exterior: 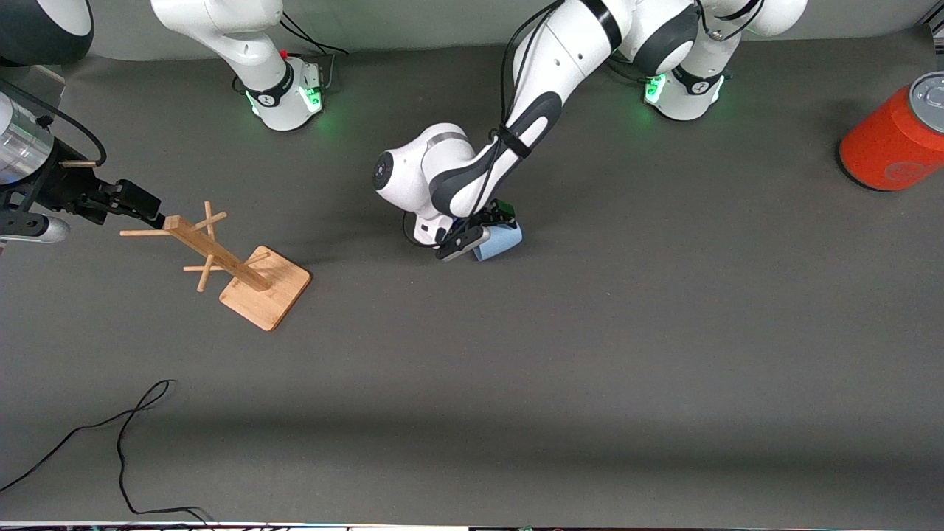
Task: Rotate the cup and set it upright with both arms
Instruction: 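Grasp the lying blue cup's rim with the left gripper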
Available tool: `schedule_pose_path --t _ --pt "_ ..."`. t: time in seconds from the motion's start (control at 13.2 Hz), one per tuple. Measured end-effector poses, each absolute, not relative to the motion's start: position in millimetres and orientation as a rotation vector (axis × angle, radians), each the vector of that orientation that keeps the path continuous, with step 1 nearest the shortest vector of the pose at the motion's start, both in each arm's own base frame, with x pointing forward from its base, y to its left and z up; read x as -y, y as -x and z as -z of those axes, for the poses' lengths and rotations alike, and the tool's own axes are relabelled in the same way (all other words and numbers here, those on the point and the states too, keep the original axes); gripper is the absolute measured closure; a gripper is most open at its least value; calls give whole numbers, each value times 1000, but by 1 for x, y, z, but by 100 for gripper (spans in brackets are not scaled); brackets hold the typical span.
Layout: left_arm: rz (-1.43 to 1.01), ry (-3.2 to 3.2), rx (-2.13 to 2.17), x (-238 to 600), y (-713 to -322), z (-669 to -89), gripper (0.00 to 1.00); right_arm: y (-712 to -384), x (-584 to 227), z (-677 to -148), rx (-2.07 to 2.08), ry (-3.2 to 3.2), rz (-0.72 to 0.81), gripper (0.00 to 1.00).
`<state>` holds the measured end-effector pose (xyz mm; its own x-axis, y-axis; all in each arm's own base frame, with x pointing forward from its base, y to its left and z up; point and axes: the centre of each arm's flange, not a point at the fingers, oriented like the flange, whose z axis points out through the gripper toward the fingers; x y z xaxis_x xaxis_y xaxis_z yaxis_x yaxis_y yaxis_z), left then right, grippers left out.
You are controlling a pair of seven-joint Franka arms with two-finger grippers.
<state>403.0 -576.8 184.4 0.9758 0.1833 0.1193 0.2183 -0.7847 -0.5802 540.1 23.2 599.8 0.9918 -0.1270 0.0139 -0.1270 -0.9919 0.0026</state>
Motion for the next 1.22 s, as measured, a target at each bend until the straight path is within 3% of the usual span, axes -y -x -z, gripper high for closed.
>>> schedule_pose_path --t 0.53,0.68,0.76,1.06,1.22 --pt "98 2472 298 575 -410 -197 0 -540 -25 -599 194 -3132 -23 0" --pt "99 2473 299 575 -410 -198 5 -540 -25 -598 194 -3132 -18 0" --pt "100 2475 300 575 -410 -199 14 -540 -25 -597 194 -3132 -16 0" --pt "107 2467 329 575 -411 -203 65 -540 -25 -596 194 -3132 -14 0" --pt "112 2461 345 575 -412 -210 80 -541 -25 -596 194 -3132 -18 0"
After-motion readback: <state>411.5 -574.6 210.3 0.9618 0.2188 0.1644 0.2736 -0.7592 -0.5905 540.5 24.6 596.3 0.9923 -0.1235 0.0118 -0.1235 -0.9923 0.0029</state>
